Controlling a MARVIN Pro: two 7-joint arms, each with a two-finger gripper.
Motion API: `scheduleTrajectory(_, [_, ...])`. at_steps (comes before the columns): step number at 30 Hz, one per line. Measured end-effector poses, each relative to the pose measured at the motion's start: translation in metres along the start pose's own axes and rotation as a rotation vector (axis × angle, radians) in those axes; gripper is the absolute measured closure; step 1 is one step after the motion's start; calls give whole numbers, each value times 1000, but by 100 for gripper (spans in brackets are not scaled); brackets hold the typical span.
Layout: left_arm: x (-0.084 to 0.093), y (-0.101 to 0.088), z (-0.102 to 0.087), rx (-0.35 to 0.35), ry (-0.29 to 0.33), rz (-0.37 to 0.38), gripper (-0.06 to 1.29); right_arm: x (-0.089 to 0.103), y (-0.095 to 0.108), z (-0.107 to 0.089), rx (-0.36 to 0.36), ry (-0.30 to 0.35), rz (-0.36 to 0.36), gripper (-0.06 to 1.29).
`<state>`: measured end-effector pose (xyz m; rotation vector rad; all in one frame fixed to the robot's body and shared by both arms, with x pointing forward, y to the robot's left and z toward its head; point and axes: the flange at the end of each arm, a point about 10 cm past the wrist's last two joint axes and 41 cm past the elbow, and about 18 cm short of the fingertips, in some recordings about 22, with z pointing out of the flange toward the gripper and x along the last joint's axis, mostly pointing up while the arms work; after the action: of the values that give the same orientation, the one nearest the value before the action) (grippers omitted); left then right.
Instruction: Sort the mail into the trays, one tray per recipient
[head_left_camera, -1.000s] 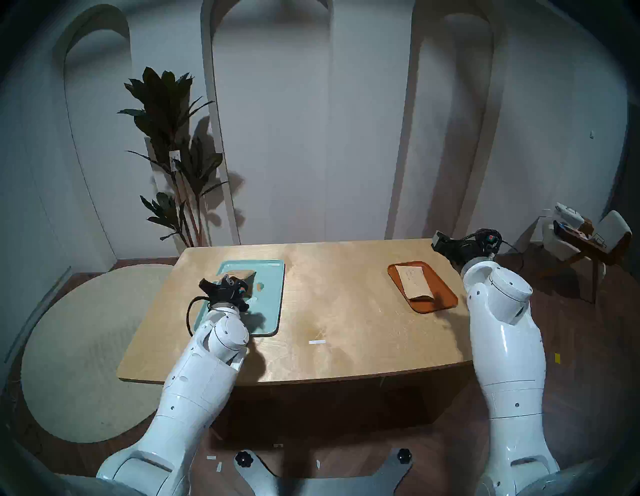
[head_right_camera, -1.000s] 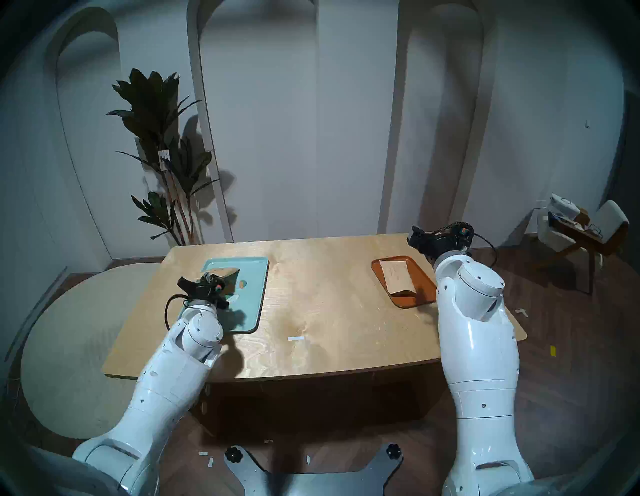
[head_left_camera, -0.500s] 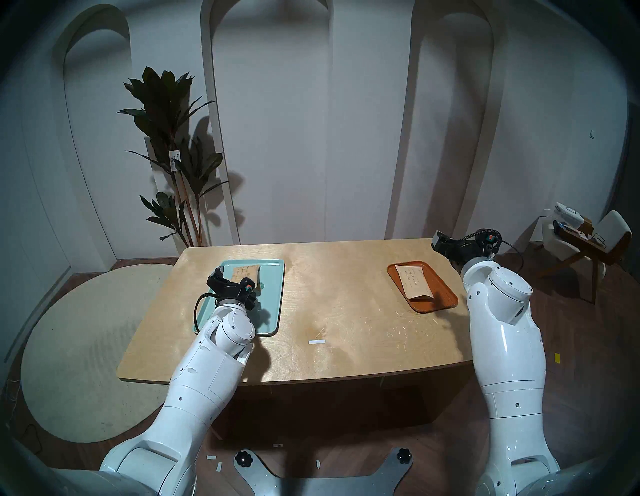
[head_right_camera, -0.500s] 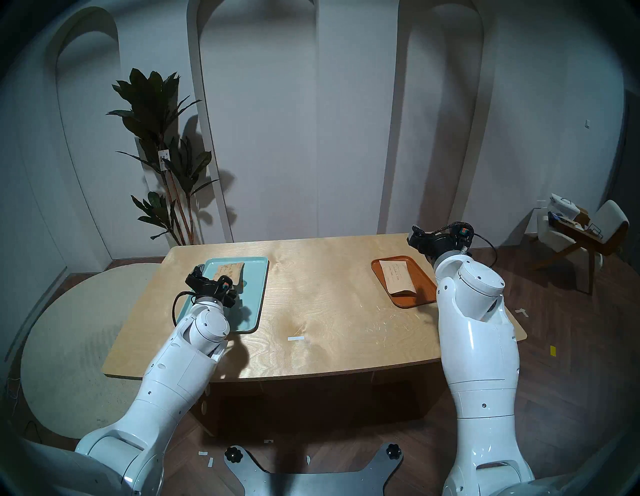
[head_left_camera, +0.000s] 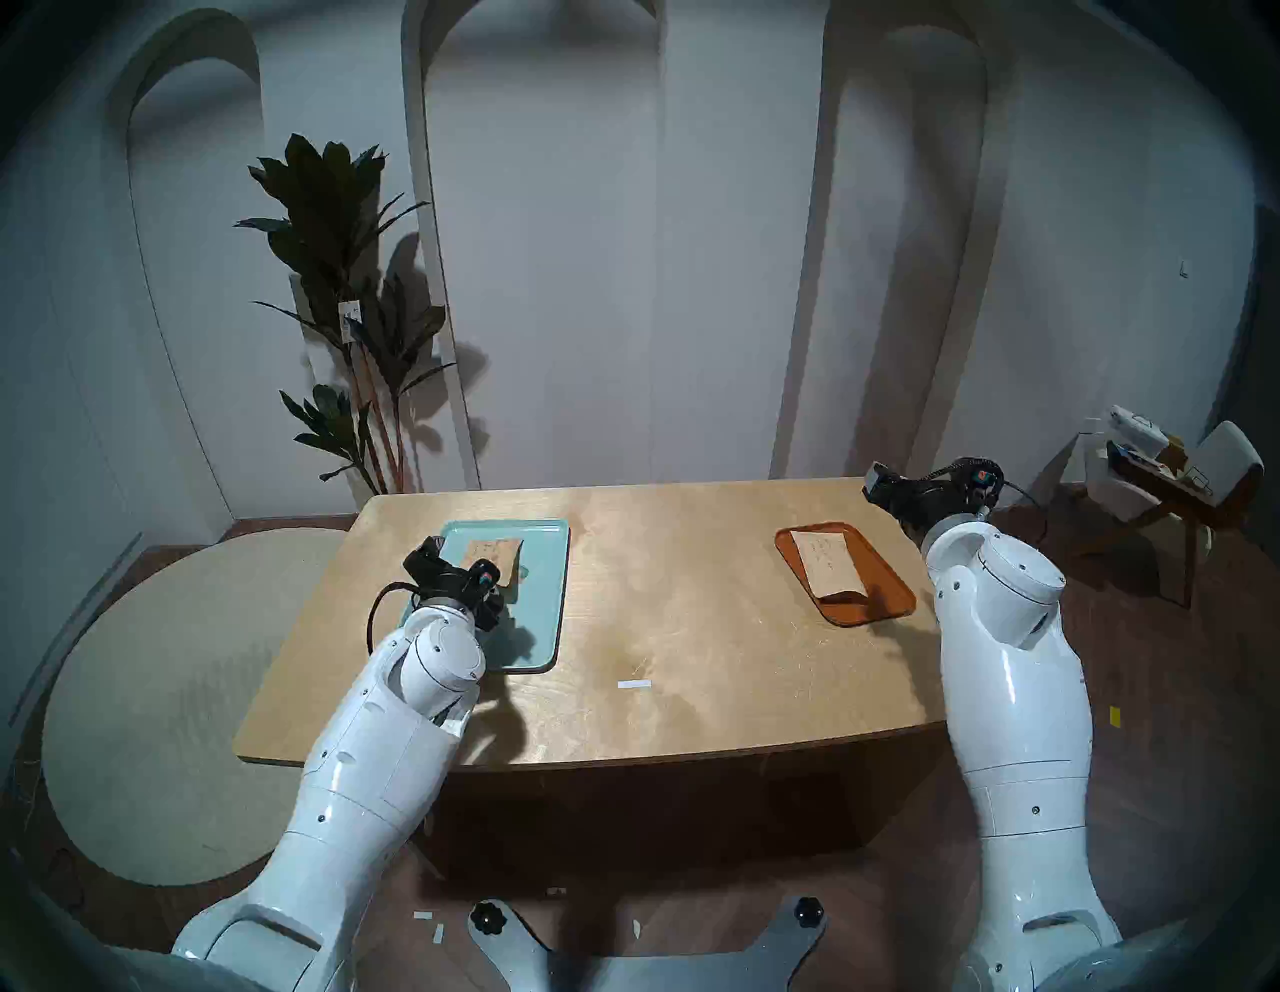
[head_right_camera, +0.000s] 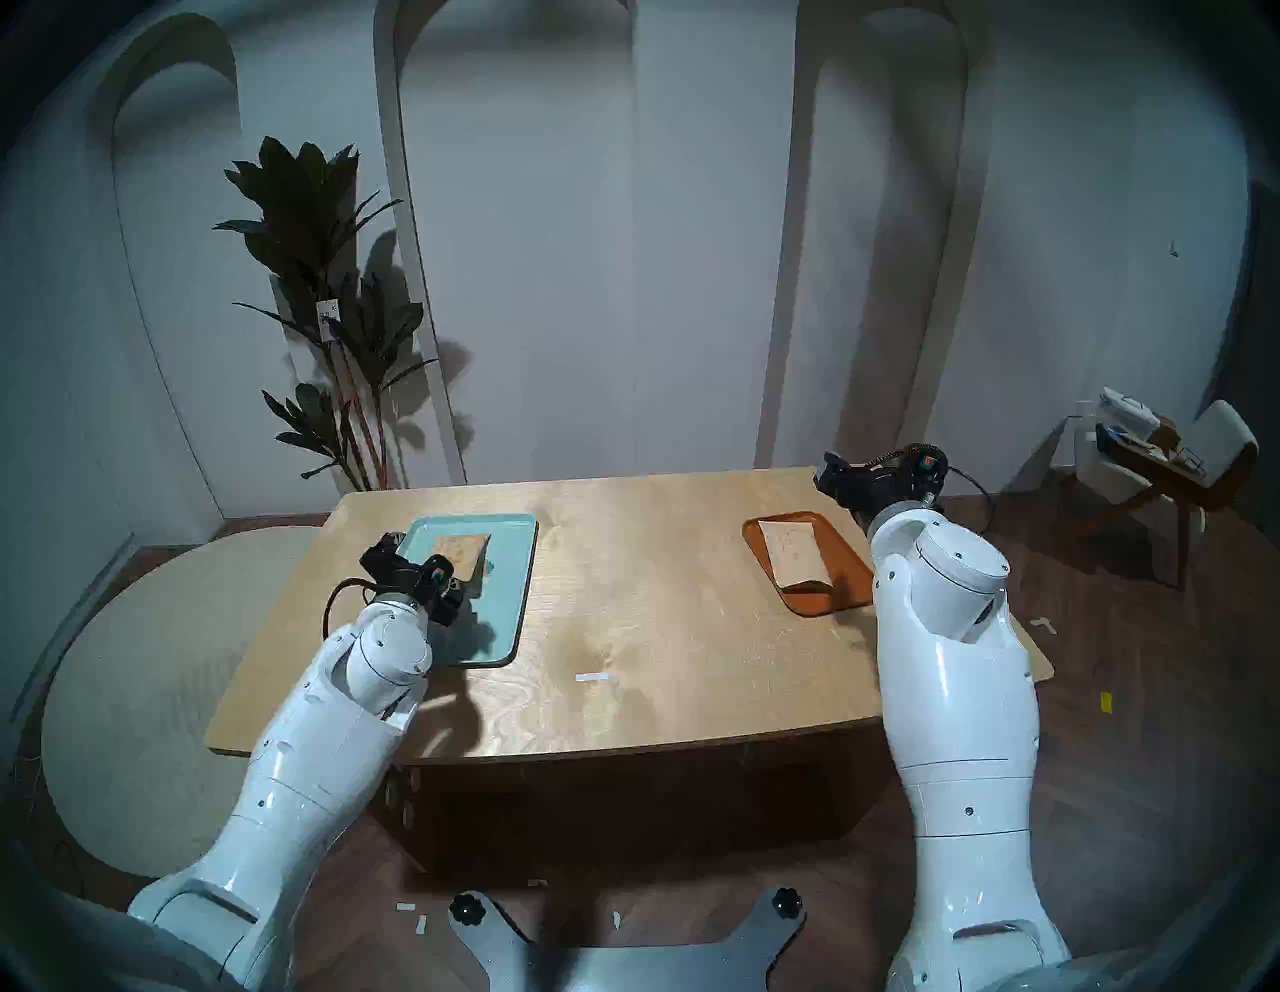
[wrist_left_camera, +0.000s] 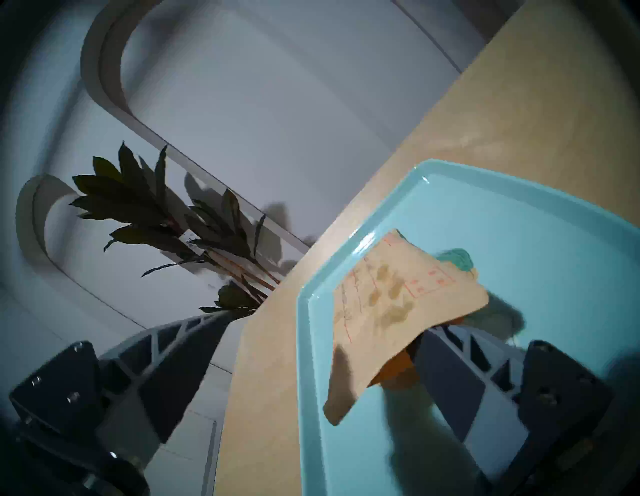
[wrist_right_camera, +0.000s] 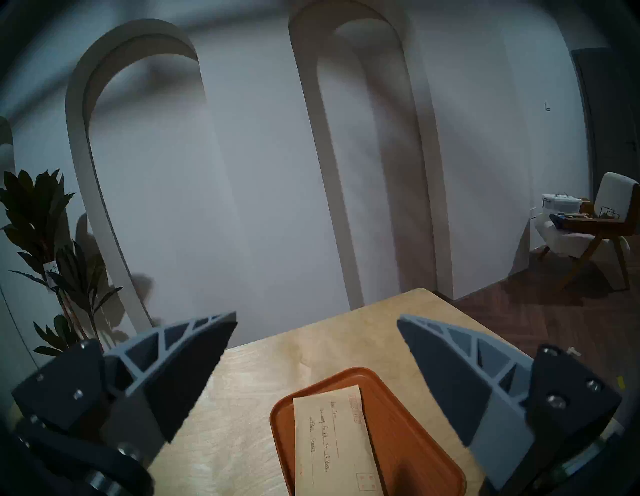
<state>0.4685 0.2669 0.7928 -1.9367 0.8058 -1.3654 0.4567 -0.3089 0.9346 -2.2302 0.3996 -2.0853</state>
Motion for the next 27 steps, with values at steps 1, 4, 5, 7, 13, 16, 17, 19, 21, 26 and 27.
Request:
scheduleTrajectory(1, [-2,0,-2,-17,-4,8,-2,0,0,0,0,0,0,-1])
scheduleTrajectory(4, [-6,-1,-10,-69,-15,33,-2,0,0,0,0,-1,0,-1])
scheduleTrajectory(5, [-7,-1,-11,-80,-17,38,-2,0,0,0,0,-1,0,-1])
scheduleTrajectory(7, [-8,-2,-16,-116,-22,55,-2,0,0,0,0,-1,0,-1])
scheduleTrajectory(13, [-6,-4,-28,-214,-23,89,-2,0,0,0,0,-2,-1,-1])
scheduleTrajectory(16, [-2,-8,-35,-267,-13,81,-2,0,0,0,0,-2,-2,-1])
scheduleTrajectory(17, [-1,-9,-37,-282,-8,72,-2,0,0,0,0,-2,-2,-1])
scheduleTrajectory(19, [4,-12,-42,-319,7,36,-2,0,0,1,0,-3,-2,-1])
scheduleTrajectory(21, [8,-15,-45,-343,21,3,-2,-1,0,1,0,-3,-2,-1])
scheduleTrajectory(26, [25,-29,-57,-400,83,-133,-2,-1,0,1,-1,-6,-3,-1])
scheduleTrajectory(27, [28,-32,-58,-405,93,-153,-2,-1,0,1,-1,-7,-3,-1])
